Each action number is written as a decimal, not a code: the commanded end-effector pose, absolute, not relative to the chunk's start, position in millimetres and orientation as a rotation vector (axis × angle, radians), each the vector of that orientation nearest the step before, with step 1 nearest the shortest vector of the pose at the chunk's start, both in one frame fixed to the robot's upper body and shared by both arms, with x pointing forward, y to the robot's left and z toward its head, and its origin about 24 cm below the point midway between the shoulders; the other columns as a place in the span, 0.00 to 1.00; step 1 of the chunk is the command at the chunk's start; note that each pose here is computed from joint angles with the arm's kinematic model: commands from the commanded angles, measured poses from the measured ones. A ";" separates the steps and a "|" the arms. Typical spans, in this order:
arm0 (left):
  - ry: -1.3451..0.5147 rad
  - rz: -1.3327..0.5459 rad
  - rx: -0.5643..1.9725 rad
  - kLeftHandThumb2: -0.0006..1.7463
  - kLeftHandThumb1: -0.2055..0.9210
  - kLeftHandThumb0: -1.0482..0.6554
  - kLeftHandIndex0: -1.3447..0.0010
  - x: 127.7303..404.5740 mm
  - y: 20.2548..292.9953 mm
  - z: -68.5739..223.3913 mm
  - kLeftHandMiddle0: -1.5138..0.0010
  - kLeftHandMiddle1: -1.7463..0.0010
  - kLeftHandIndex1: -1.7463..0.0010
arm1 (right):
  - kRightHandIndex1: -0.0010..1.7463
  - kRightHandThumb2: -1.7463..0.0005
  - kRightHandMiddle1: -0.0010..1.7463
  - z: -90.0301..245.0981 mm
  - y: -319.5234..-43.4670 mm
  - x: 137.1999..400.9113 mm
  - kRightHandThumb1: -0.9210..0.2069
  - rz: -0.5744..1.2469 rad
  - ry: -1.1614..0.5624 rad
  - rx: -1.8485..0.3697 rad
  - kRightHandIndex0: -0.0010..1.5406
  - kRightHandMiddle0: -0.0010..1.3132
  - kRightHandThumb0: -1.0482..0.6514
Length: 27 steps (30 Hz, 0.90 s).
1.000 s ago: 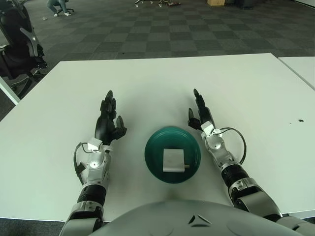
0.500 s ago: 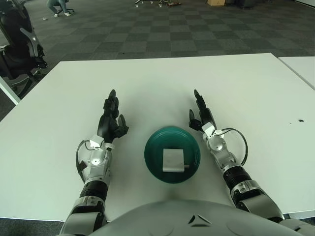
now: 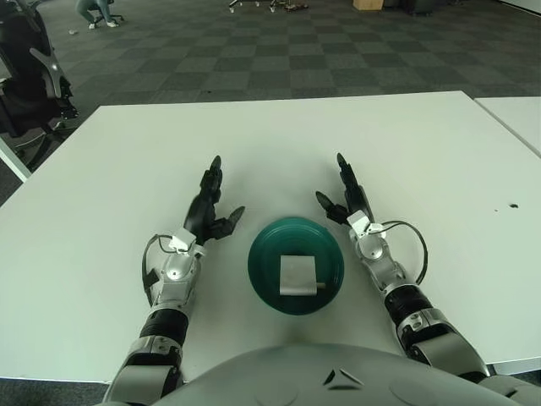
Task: Put the charger into the plate.
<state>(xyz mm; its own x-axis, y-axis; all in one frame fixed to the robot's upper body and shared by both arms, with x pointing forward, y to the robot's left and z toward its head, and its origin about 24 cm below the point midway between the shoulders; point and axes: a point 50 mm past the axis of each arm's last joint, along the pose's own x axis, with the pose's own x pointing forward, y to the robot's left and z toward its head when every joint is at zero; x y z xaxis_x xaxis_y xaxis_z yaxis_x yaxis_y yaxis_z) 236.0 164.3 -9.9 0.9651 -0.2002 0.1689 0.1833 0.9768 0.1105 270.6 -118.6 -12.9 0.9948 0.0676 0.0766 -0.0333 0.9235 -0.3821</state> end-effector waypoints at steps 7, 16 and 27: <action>0.098 -0.202 0.064 0.04 0.92 0.04 1.00 181.3 148.4 -65.2 1.00 1.00 1.00 | 0.00 0.96 0.00 -95.8 -153.4 192.2 0.02 0.058 0.294 -0.534 0.00 0.00 0.00; 0.106 -0.199 0.057 0.04 0.91 0.05 1.00 182.1 145.5 -66.9 1.00 1.00 1.00 | 0.00 0.97 0.00 -96.2 -155.8 193.9 0.00 0.089 0.289 -0.590 0.00 0.00 0.00; 0.110 -0.192 0.035 0.03 0.91 0.05 1.00 182.9 142.1 -67.8 1.00 1.00 1.00 | 0.00 0.97 0.00 -94.2 -157.4 195.7 0.00 0.077 0.267 -0.582 0.00 0.00 0.00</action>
